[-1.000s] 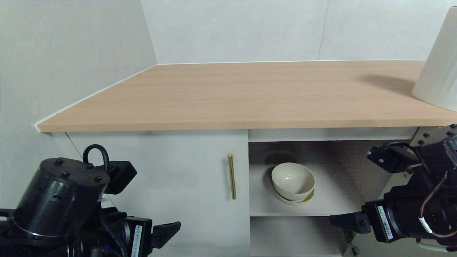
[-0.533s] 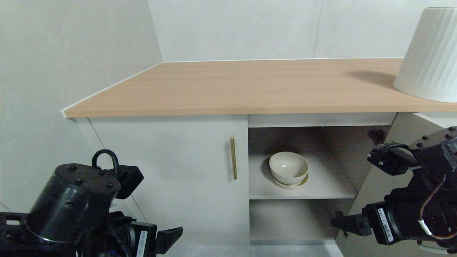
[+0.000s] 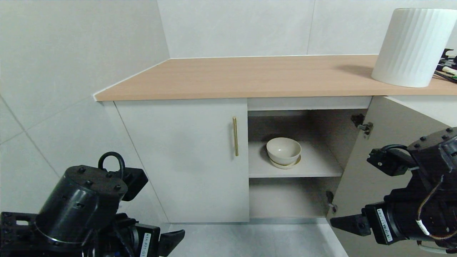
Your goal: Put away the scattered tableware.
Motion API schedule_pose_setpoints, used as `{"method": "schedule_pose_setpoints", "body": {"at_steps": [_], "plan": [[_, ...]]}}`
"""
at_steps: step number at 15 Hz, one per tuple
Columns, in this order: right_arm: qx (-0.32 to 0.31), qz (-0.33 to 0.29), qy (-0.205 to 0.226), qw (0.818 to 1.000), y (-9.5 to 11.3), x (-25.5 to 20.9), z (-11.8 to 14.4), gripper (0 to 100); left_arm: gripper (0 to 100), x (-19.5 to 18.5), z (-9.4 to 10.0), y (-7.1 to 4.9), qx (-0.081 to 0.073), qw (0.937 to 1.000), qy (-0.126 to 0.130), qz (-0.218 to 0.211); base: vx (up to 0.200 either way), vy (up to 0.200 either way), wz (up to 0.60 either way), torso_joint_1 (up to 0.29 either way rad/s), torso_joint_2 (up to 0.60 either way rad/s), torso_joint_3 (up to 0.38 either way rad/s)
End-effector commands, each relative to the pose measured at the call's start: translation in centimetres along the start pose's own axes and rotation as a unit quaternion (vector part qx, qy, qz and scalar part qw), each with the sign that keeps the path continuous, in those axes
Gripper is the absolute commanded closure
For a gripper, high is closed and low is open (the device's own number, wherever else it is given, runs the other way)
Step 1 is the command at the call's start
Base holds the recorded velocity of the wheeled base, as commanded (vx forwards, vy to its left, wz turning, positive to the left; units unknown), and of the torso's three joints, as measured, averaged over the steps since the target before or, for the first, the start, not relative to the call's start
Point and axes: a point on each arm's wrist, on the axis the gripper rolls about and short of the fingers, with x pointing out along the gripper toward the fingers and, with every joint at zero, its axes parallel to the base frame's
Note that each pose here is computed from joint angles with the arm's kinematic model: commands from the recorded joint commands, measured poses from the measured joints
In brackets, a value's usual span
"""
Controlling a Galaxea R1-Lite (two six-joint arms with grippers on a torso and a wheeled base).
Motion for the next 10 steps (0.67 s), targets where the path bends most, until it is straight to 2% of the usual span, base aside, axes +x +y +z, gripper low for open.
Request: {"method": "schedule_pose_setpoints", "body": {"at_steps": [1, 3, 10], "plan": [[-0.001, -0.003, 0.007, 1.0, -0.02, 0.38, -0.13, 0, 0, 0.19, -0.04, -0.07, 0.001, 1.0, 0.004, 0.002, -0.2, 0.0, 0.0, 0.002, 0.01, -0.002], [-0.001, -0.004, 0.008, 1.0, -0.02, 0.42, -0.14, 0, 0, 0.29, -0.12, -0.06, 0.002, 1.0, 0.006, 0.003, -0.2, 0.0, 0.0, 0.002, 0.0, 0.0], [-0.002, -0.012, 0.01, 1.0, -0.09, 0.51, -0.33, 0, 0, 0.45, -0.18, -0.09, 0.002, 0.9999, 0.01, 0.004, 0.0, 0.0, 0.0, 0.0, 0.0, 0.0]]}}
